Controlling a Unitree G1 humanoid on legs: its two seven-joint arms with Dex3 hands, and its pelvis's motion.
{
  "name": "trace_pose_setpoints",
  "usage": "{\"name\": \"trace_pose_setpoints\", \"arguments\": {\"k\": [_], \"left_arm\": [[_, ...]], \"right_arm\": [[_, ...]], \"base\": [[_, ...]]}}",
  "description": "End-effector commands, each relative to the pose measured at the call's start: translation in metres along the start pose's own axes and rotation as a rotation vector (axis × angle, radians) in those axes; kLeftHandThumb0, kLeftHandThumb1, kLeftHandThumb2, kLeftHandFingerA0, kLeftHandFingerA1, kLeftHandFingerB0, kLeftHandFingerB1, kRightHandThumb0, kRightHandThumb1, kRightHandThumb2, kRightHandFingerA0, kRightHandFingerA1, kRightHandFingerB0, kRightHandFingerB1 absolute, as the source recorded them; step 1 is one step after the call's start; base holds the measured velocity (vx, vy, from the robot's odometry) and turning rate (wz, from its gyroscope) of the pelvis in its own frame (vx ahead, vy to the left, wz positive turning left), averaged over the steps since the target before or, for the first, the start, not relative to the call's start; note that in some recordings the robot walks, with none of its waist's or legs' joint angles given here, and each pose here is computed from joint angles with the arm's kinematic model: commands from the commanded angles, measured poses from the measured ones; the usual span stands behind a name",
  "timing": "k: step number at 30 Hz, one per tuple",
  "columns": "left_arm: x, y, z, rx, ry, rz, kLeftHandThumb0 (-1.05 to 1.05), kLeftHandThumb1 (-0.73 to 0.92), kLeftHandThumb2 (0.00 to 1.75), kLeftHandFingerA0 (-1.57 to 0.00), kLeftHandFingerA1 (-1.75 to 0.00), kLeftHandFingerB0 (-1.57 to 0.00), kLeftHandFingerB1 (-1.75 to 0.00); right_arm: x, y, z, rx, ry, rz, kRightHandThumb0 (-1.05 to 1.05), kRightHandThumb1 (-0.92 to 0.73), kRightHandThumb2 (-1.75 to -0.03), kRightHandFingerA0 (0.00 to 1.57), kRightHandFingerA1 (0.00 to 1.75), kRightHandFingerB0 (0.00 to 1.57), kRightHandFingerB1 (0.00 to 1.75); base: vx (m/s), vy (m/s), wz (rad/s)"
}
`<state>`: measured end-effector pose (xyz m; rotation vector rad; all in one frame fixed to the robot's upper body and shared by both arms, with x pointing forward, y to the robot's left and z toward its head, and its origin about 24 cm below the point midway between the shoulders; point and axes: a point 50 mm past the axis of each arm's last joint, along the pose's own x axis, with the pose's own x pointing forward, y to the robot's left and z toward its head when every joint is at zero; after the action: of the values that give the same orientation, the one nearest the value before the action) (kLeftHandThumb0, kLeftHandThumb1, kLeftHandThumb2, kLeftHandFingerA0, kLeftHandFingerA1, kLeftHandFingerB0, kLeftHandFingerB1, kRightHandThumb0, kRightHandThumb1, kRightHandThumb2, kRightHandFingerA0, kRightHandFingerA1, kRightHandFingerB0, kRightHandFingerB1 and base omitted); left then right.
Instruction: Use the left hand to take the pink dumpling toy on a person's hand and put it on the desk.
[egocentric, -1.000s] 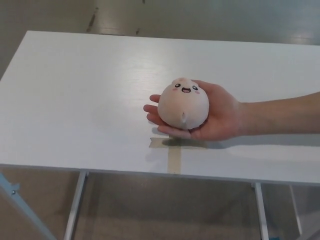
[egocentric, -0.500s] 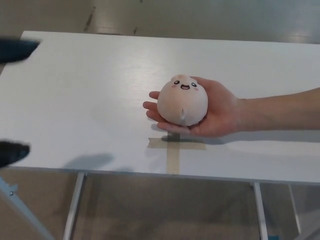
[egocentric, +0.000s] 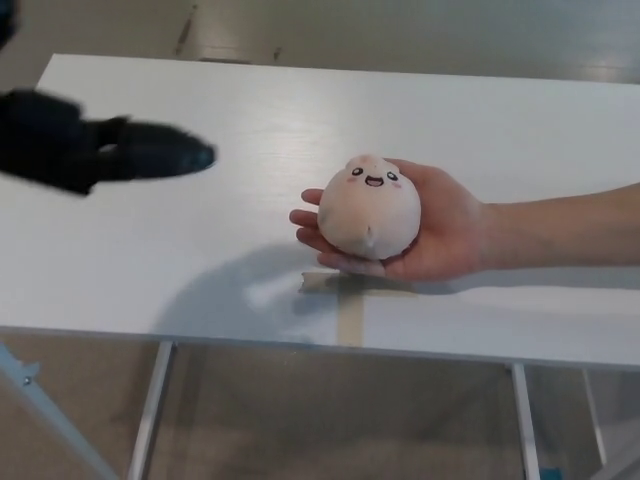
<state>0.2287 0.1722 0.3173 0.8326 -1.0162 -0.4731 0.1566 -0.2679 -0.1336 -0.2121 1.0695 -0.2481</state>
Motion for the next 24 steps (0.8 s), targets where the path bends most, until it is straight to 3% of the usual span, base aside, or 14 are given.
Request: {"name": "trace_pose_setpoints", "arguments": {"k": [1,7,8,19,20,22,23,24], "left_arm": [[0.057,-0.039,-0.043,0.222,0.235,-0.293,-0.46,0.39,0.63,-0.30,-0.41,-0.22,-0.36],[0.078,-0.069,-0.065,0.278,0.337,-0.419,-0.50,0.38,0.63,-0.23,-0.39,-0.18,-0.35],[0.080,-0.072,-0.067,0.281,0.347,-0.432,-0.24,0.26,0.84,-0.10,-0.51,-0.09,-0.51],[0.078,-0.126,-0.102,0.309,0.488,-0.620,-0.24,0.27,0.84,-0.06,-0.50,-0.06,-0.49],[0.076,-0.130,-0.104,0.318,0.505,-0.644,-0.42,0.44,0.53,-0.19,-0.31,-0.19,-0.28],[0.074,-0.136,-0.108,0.329,0.530,-0.676,-0.42,0.44,0.54,-0.16,-0.30,-0.19,-0.29],[0.072,-0.140,-0.111,0.329,0.547,-0.692,-0.26,0.29,0.84,-0.01,-0.49,0.00,-0.46],[0.070,-0.143,-0.114,0.329,0.566,-0.707,-0.25,0.29,0.84,-0.01,-0.49,0.00,-0.47]], "right_arm": [[-0.001,-0.005,-0.008,-0.009,0.040,0.011,-0.24,-0.67,-0.59,0.71,0.46,0.56,0.42],[0.000,-0.004,-0.005,-0.007,0.027,0.019,-0.24,-0.66,-0.59,0.71,0.47,0.57,0.43],[0.000,-0.004,-0.004,-0.006,0.025,0.019,-0.24,-0.67,-0.59,0.70,0.47,0.56,0.43],[0.001,-0.002,0.003,-0.005,0.009,0.016,-0.24,-0.66,-0.59,0.69,0.46,0.56,0.43],[0.001,-0.002,0.004,-0.006,0.007,0.015,-0.24,-0.66,-0.59,0.69,0.46,0.56,0.43],[0.001,-0.002,0.004,-0.003,0.005,0.014,-0.25,-0.66,-0.59,0.69,0.46,0.56,0.43],[0.001,-0.002,0.004,-0.001,0.005,0.014,-0.25,-0.66,-0.59,0.69,0.46,0.57,0.43],[0.001,-0.002,0.004,0.001,0.007,0.013,-0.25,-0.66,-0.59,0.69,0.46,0.58,0.44]], "base": [[0.00,0.000,0.00],[0.00,0.000,0.00],[0.00,0.000,0.00],[0.00,0.000,0.00],[0.00,0.000,0.00],[0.00,0.000,0.00],[0.00,0.000,0.00],[0.00,0.000,0.00]]}}
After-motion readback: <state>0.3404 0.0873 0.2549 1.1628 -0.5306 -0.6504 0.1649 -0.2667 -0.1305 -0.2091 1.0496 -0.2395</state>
